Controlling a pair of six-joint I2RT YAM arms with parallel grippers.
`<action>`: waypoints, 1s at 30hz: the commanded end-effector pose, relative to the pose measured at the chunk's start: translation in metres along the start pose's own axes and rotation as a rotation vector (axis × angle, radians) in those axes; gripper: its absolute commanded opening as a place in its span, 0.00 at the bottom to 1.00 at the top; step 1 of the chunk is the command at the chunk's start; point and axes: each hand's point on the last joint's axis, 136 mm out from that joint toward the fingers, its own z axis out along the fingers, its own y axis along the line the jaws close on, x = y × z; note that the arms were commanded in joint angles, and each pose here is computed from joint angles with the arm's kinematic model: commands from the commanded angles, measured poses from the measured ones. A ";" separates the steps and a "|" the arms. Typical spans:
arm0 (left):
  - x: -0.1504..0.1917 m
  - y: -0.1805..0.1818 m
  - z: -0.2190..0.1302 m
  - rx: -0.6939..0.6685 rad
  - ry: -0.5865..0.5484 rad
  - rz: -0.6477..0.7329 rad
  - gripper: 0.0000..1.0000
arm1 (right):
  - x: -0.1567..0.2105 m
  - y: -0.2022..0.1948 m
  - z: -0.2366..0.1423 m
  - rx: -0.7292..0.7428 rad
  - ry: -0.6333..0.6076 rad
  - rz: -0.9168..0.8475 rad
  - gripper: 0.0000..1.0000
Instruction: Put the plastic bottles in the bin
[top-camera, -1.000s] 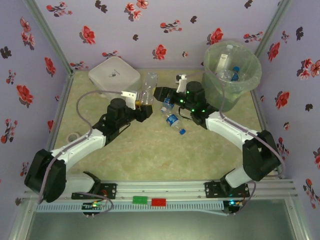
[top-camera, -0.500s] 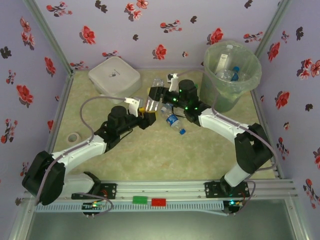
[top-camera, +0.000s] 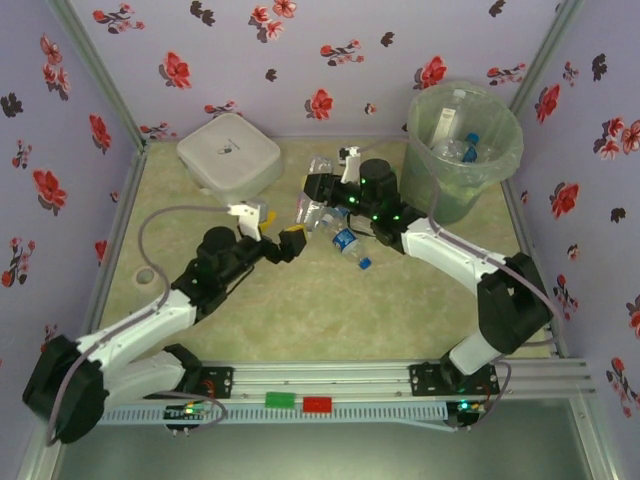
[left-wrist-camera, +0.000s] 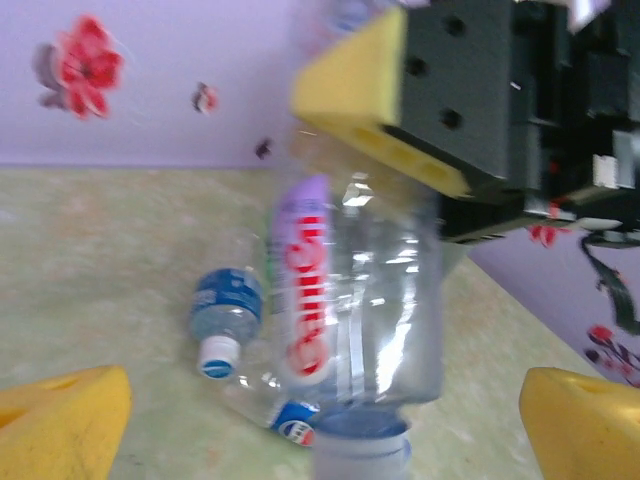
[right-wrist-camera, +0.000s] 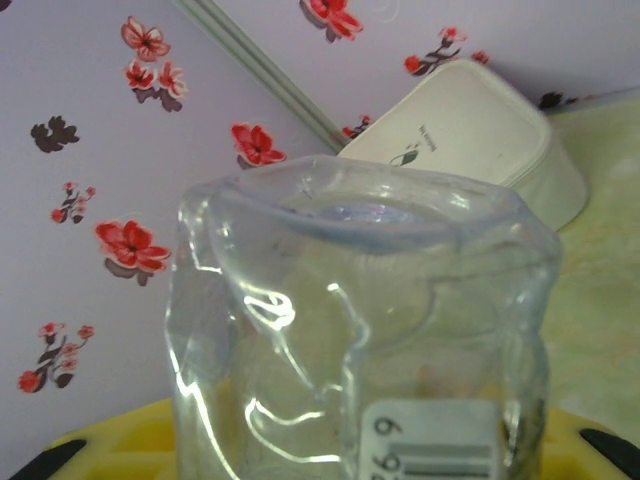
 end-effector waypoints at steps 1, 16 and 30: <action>-0.013 0.039 -0.027 -0.214 -0.095 0.015 1.00 | -0.015 0.000 -0.025 0.089 -0.057 -0.088 0.42; 0.017 0.149 -0.081 -0.687 -0.173 -0.300 1.00 | -0.159 -0.020 -0.179 0.591 -0.335 -0.370 0.39; 0.076 0.093 0.037 -0.316 0.233 -0.369 1.00 | -0.289 -0.098 -0.300 1.189 -0.513 -0.515 0.39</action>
